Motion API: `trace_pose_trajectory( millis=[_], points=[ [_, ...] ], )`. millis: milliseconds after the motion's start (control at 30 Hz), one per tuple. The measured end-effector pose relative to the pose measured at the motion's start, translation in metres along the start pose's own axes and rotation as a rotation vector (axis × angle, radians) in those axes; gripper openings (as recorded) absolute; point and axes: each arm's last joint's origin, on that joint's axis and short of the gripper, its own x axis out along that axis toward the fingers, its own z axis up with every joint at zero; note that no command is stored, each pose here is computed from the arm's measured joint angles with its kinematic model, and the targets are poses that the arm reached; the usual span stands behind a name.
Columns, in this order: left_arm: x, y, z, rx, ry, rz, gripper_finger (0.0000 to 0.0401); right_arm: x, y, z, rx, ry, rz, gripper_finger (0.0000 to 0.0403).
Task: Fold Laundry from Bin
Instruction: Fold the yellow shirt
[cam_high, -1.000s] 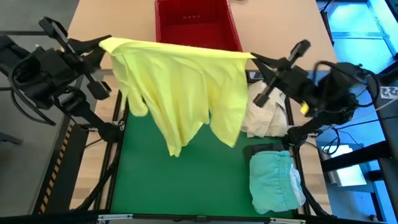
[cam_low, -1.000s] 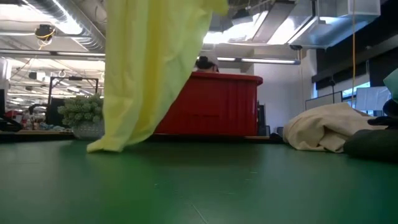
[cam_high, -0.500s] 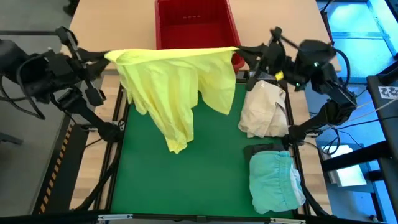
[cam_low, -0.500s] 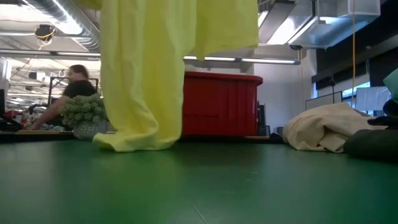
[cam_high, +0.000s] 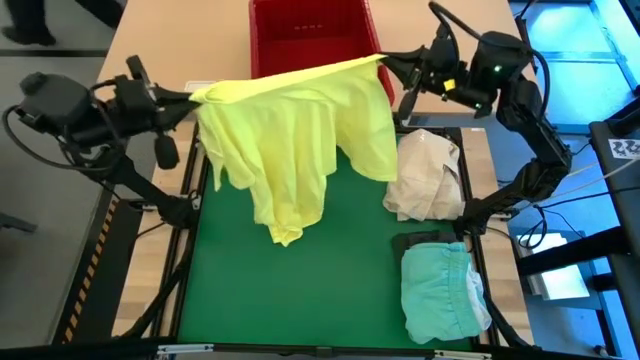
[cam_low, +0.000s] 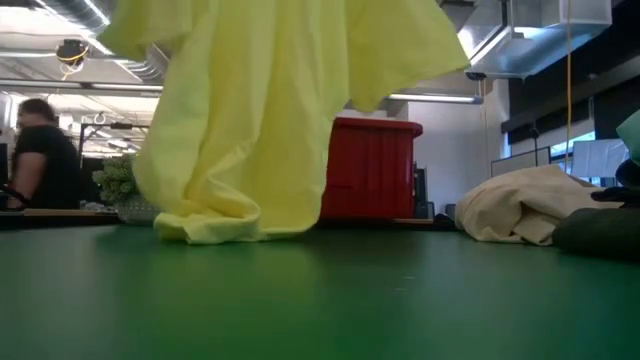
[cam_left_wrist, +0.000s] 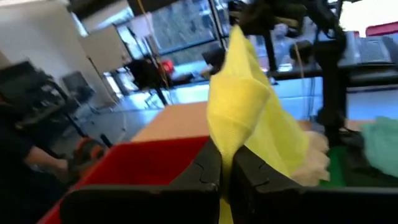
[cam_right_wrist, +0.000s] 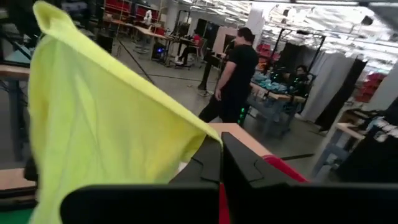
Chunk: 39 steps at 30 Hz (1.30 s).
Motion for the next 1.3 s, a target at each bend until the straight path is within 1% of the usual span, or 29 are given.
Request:
trace_pose_trajectory(
  millis=[67, 133, 233, 267, 300, 367, 467, 533, 633, 700, 767, 833, 867, 933, 1033, 1100, 1200, 1267, 1300],
  points=[
    [0.004, -0.005, 0.000, -0.027, 0.008, -0.058, 0.0002, 0.000, 0.001, 0.000, 0.020, -0.004, 0.044, 0.0001],
    [0.006, -0.011, 0.001, -0.047, 0.008, -0.153, 0.0002, -0.004, 0.005, 0.001, 0.031, -0.011, 0.108, 0.0001],
    [0.015, -0.034, 0.001, -0.071, 0.049, -0.341, 0.0002, -0.018, 0.023, 0.007, 0.045, -0.031, 0.245, 0.0001],
    [0.017, -0.043, -0.001, -0.075, 0.078, -0.387, 0.0002, -0.025, 0.030, 0.009, 0.044, -0.028, 0.285, 0.0001],
    [0.020, -0.054, -0.003, -0.066, 0.114, -0.420, 0.0002, -0.032, 0.037, 0.011, 0.043, -0.022, 0.327, 0.0000],
    [0.026, -0.077, -0.011, -0.003, 0.210, -0.463, 0.0002, -0.046, 0.054, 0.012, 0.039, 0.015, 0.413, 0.0000],
    [0.032, -0.115, -0.024, 0.079, 0.354, -0.502, 0.0002, -0.064, 0.083, 0.007, 0.039, 0.122, 0.510, 0.0000],
    [0.033, -0.145, -0.034, 0.125, 0.441, -0.555, 0.0002, -0.074, 0.105, 0.001, 0.028, 0.204, 0.555, 0.0000],
    [0.027, -0.197, -0.050, 0.208, 0.537, -0.648, 0.0002, -0.087, 0.143, -0.015, 0.014, 0.329, 0.608, 0.0000],
    [0.018, -0.231, -0.063, 0.253, 0.591, -0.686, 0.0002, -0.095, 0.173, -0.035, -0.010, 0.431, 0.652, 0.0000],
    [0.008, -0.262, -0.078, 0.276, 0.646, -0.693, 0.0002, -0.101, 0.207, -0.061, -0.026, 0.520, 0.690, 0.0000],
    [-0.003, -0.292, -0.095, 0.284, 0.700, -0.698, 0.0002, -0.107, 0.240, -0.091, -0.016, 0.586, 0.731, 0.0000],
    [-0.009, -0.308, -0.104, 0.279, 0.721, -0.711, 0.0002, -0.110, 0.256, -0.107, 0.000, 0.605, 0.769, 0.0000],
    [-0.020, -0.335, -0.120, 0.252, 0.765, -0.757, 0.0002, -0.115, 0.286, -0.133, 0.062, 0.599, 0.881, 0.0000],
    [-0.034, -0.370, -0.132, 0.138, 0.811, -0.879, 0.0002, -0.122, 0.319, -0.165, 0.136, 0.551, 1.044, 0.0000],
    [-0.041, -0.388, -0.134, 0.078, 0.805, -0.950, 0.0002, -0.126, 0.333, -0.177, 0.186, 0.515, 1.083, 0.0000],
    [-0.049, -0.401, -0.131, 0.021, 0.757, -1.043, 0.0002, -0.131, 0.343, -0.173, 0.237, 0.442, 1.125, 0.0000],
    [-0.051, -0.400, -0.122, 0.019, 0.709, -1.082, 0.0002, -0.133, 0.344, -0.161, 0.237, 0.357, 1.160, 0.0000],
    [-0.053, -0.396, -0.115, 0.031, 0.672, -1.091, 0.0002, -0.134, 0.343, -0.150, 0.233, 0.300, 1.189, 0.0000]
  ],
)
